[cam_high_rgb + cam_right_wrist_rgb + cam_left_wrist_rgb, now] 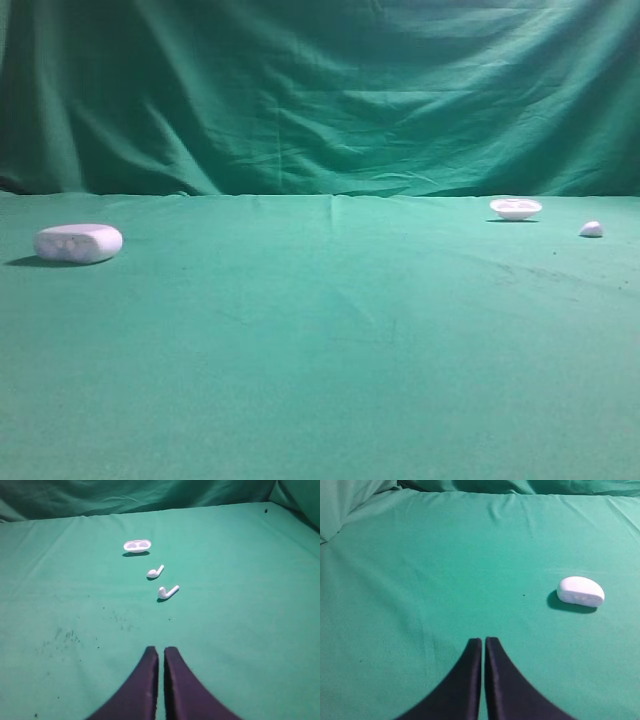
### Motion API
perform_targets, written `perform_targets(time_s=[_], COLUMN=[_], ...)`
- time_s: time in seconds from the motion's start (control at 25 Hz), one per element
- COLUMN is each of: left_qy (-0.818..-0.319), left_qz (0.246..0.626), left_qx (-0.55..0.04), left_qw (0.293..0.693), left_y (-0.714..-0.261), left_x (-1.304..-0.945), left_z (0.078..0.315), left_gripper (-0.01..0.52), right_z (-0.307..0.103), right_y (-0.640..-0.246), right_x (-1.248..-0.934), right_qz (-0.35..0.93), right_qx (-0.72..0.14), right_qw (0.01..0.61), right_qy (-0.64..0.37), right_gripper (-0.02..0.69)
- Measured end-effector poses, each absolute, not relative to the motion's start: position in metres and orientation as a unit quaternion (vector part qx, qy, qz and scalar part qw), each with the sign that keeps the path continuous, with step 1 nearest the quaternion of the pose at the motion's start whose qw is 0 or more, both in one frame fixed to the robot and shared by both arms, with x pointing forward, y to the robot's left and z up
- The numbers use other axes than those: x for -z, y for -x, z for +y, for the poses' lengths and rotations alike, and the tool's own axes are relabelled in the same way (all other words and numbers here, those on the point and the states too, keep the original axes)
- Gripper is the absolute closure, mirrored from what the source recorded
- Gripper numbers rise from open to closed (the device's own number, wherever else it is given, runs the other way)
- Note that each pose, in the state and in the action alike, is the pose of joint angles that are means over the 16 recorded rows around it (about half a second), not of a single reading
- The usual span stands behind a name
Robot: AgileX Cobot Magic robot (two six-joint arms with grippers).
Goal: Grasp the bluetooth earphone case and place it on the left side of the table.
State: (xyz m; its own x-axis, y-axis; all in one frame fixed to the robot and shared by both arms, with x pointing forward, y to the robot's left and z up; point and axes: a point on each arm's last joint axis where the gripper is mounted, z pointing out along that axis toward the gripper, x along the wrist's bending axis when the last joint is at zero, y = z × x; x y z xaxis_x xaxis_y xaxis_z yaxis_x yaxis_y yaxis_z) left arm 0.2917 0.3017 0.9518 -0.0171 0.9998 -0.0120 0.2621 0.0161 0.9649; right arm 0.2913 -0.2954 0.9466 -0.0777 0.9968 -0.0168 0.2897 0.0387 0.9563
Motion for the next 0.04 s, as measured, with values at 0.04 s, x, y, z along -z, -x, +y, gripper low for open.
perform_targets(time_s=[0.04], left_qy=[-0.554], left_qz=[0.569], left_qx=[-0.43], left_qw=[0.429], left_y=[-0.2917], left_x=[-0.9518], left_z=[0.3017], left_gripper=[0.514], right_z=[-0.2954], right_y=[-0.2913], right_x=[-0.9466], right_qz=[0.593], right_qx=[-0.432], right_qw=[0.409], right_qy=[-0.542], right_gripper=[0.665])
